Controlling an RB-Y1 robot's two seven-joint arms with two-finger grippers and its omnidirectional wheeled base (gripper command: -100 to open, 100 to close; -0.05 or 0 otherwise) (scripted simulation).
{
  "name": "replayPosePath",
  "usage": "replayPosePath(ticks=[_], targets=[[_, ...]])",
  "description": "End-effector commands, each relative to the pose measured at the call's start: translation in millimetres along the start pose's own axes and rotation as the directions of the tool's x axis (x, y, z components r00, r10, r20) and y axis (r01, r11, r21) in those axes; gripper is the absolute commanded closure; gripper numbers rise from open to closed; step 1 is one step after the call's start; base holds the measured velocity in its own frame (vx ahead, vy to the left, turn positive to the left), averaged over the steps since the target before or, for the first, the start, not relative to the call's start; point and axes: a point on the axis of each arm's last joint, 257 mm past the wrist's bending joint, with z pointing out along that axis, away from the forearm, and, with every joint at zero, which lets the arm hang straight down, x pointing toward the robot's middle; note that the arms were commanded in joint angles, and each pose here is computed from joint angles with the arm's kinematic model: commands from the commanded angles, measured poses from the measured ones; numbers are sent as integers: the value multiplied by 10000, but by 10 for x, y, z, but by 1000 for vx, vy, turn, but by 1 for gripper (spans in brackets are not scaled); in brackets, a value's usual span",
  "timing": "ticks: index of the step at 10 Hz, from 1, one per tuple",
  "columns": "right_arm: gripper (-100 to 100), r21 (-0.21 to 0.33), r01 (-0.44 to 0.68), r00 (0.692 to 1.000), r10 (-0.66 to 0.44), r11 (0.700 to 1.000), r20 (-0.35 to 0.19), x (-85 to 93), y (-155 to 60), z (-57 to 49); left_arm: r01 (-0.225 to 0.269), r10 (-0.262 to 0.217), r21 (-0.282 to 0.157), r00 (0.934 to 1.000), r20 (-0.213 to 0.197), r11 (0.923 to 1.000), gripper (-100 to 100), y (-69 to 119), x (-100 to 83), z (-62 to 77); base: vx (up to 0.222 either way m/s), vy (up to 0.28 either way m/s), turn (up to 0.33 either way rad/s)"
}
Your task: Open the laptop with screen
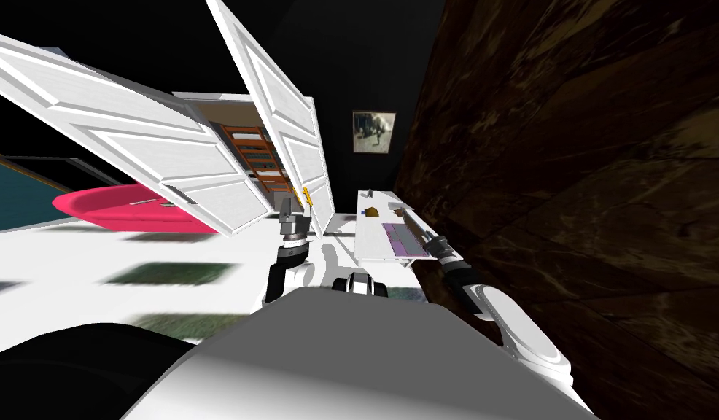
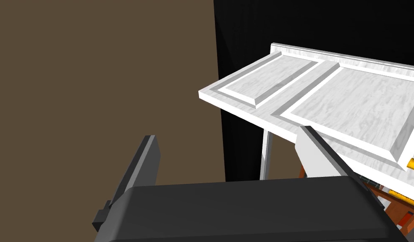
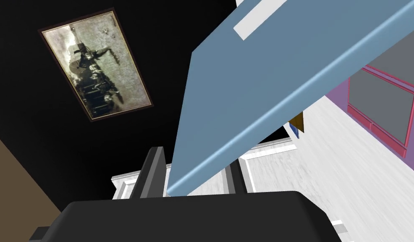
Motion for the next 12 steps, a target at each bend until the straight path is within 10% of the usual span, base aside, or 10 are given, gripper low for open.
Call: replayPosePath(ticks=[1,12], targets=[[100,14,401,9991,-400,9992,-148,-23,78,40,0,0,1,10000,0,10000,0,0,0,0,-36,-18,51],[100,-87,2829,9558,-2826,9591,-807,-315,492,306,0,0,0,10000,0,10000,0,0,0,0,-41,-23,54]])
